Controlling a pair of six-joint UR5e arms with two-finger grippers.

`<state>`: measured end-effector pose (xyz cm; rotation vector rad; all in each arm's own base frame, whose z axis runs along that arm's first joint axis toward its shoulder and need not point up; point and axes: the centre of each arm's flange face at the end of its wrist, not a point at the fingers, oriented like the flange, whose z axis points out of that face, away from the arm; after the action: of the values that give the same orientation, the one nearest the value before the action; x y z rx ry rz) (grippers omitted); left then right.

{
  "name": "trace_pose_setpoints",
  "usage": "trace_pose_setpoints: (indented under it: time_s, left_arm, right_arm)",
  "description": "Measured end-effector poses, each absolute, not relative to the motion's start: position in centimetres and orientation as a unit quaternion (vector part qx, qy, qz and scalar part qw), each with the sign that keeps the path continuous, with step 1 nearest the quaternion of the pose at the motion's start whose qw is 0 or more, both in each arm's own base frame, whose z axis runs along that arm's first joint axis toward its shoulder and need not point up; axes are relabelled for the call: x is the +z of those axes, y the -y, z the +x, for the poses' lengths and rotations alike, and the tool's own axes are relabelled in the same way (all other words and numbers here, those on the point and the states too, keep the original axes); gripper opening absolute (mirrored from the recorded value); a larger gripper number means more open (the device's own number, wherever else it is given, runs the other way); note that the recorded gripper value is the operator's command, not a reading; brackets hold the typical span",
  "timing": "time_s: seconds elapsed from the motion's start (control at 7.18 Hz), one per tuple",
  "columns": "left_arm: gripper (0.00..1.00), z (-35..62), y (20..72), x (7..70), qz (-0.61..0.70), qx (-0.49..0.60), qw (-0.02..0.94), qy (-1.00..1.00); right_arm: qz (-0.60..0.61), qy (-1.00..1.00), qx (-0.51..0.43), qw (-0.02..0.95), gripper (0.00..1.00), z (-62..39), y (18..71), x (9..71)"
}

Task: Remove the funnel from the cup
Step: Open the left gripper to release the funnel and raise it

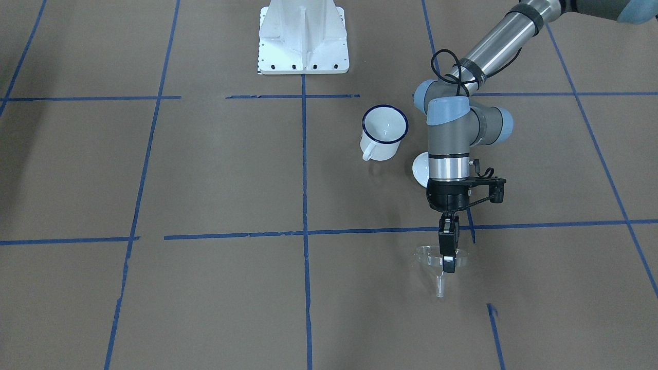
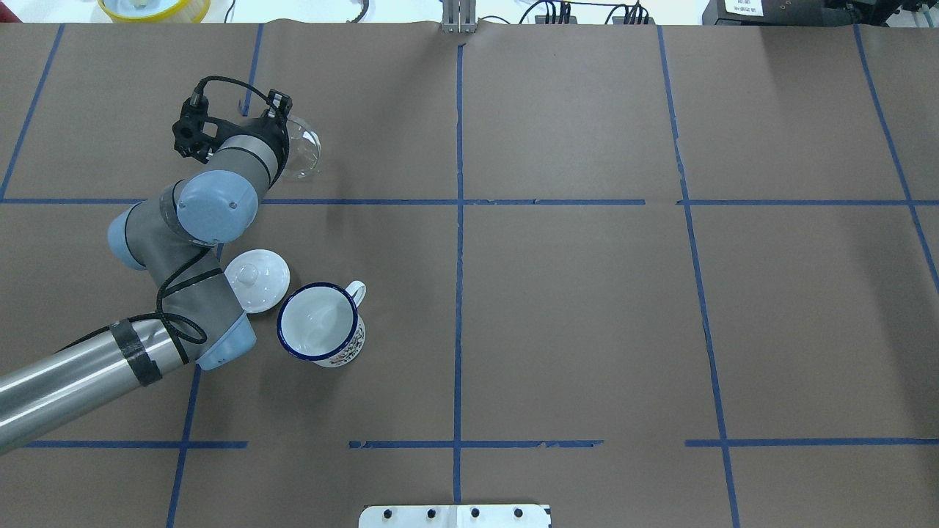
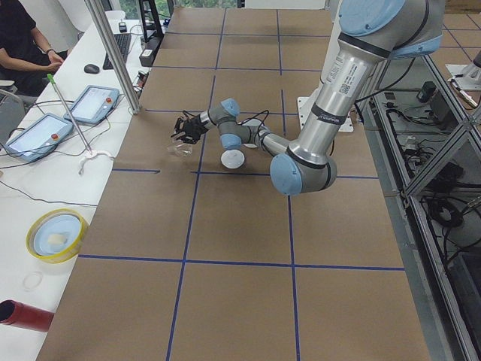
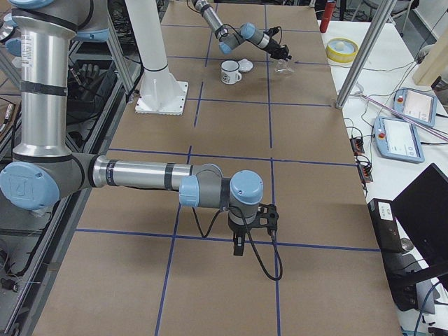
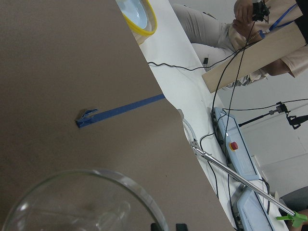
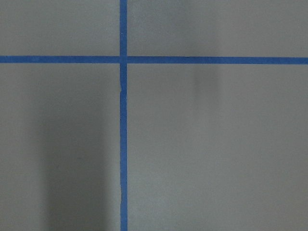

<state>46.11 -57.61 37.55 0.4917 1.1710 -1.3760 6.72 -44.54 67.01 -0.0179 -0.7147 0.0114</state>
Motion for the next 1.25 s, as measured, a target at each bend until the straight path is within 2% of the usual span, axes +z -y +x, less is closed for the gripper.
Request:
trace_pose_setpoints:
  time_s: [0.56, 0.84, 1.25]
  left_arm:
    - [1.0, 46.7, 57.1, 37.2, 0.223, -0.564, 0.619, -0.5]
    - [1.0, 45.9, 56.2, 35.7, 0.217, -0.502, 0.666, -0.508]
    - [1.0, 40.6, 51.2, 36.7, 0.2, -0.385, 0.743, -0.51]
  right_arm:
    - [-0.009, 0.35, 0.006, 0.937, 1.0, 6.7, 44.5, 67.0]
    - [-0.009, 0.35, 0.006, 0.937, 1.0, 6.7, 44.6, 67.0]
    - [-0.009, 0.35, 0.006, 0.937, 1.0, 6.7, 44.6, 67.0]
